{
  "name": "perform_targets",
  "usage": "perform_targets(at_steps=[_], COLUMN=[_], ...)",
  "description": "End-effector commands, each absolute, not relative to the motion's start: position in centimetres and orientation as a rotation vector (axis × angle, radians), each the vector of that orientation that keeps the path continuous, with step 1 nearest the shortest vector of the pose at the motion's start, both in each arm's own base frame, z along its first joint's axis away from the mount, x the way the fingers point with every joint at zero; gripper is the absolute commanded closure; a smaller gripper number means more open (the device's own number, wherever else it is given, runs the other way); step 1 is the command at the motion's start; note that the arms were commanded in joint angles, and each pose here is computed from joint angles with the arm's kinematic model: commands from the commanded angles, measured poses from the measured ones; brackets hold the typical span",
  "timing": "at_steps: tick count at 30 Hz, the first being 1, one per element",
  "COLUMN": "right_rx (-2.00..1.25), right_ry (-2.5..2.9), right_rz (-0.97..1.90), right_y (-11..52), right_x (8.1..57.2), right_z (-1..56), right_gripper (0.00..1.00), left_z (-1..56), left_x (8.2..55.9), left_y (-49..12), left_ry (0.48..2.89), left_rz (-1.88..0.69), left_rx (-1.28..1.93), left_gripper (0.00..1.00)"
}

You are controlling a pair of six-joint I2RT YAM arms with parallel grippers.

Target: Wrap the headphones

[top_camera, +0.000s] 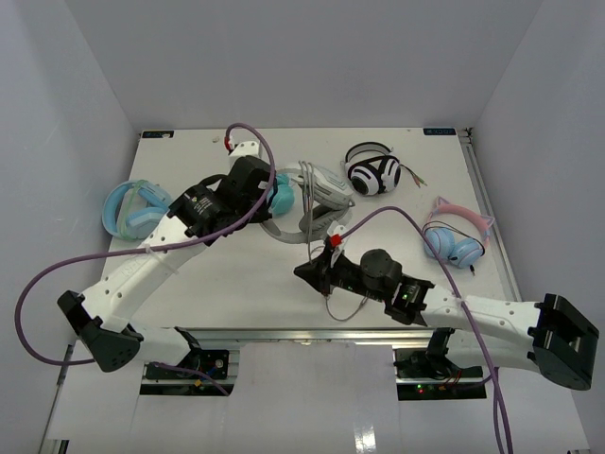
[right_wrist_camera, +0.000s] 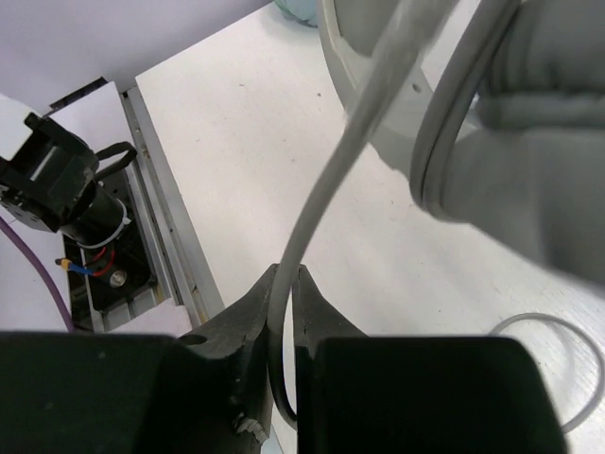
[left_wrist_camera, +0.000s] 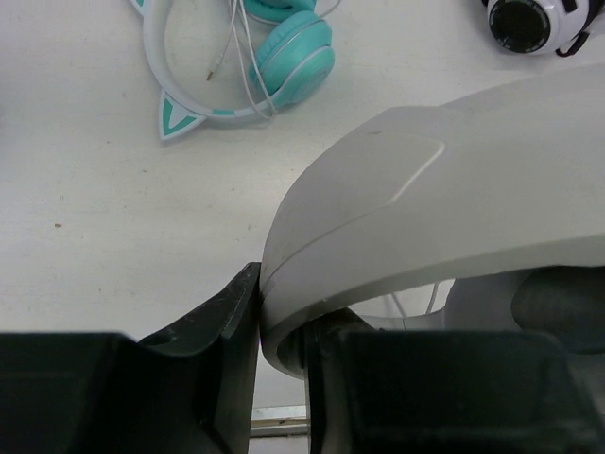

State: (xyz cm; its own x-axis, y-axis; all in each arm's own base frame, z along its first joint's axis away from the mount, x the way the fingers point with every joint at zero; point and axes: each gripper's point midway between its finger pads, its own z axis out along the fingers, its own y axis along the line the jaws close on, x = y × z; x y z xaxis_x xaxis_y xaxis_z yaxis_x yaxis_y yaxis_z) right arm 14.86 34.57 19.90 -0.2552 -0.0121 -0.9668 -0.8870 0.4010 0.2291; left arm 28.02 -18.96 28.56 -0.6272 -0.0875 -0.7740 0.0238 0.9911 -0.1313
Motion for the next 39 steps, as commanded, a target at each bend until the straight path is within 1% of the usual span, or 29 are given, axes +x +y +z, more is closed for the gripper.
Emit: perform_targets(at_steps=[1, 8, 17, 30, 36, 39], right_rx=[-0.754, -0.707, -0.71, -0.657, -0.628, -0.596], right_ry=[1.535, 1.522, 1.516, 1.528, 1.549, 1.562], right_rz=[0.992, 0.939, 0.913, 0.879, 0.843, 0.816], right_y=[34.6, 34.1, 34.4, 34.5, 33.5, 32.8], right_x=[16.0, 16.9, 17.4, 18.5, 18.9, 19.6], right_z=[21.1, 20.0, 17.0, 13.7, 12.4, 12.2], right_gripper=[0.86, 0.86, 0.81, 0.81, 0.83, 0.91], left_z=[35.4, 35.8, 36.8, 37.7, 38.8, 39.6], left_x=[28.4, 28.1, 27.2, 26.5, 25.7, 25.0], left_y=[-19.2, -19.2, -19.1, -18.1, -17.2, -17.7], left_ry=[2.046, 2.044, 2.027, 2.006, 1.985, 1.97], left_rz=[-0.377, -0.4, -0.461, -0.46, -0.469, -0.533], left_rx=[-0.192, -0.194, -0.19, -0.198, -0.202, -0.155], left_gripper=[1.0, 1.0, 1.0, 1.0, 1.0, 1.0])
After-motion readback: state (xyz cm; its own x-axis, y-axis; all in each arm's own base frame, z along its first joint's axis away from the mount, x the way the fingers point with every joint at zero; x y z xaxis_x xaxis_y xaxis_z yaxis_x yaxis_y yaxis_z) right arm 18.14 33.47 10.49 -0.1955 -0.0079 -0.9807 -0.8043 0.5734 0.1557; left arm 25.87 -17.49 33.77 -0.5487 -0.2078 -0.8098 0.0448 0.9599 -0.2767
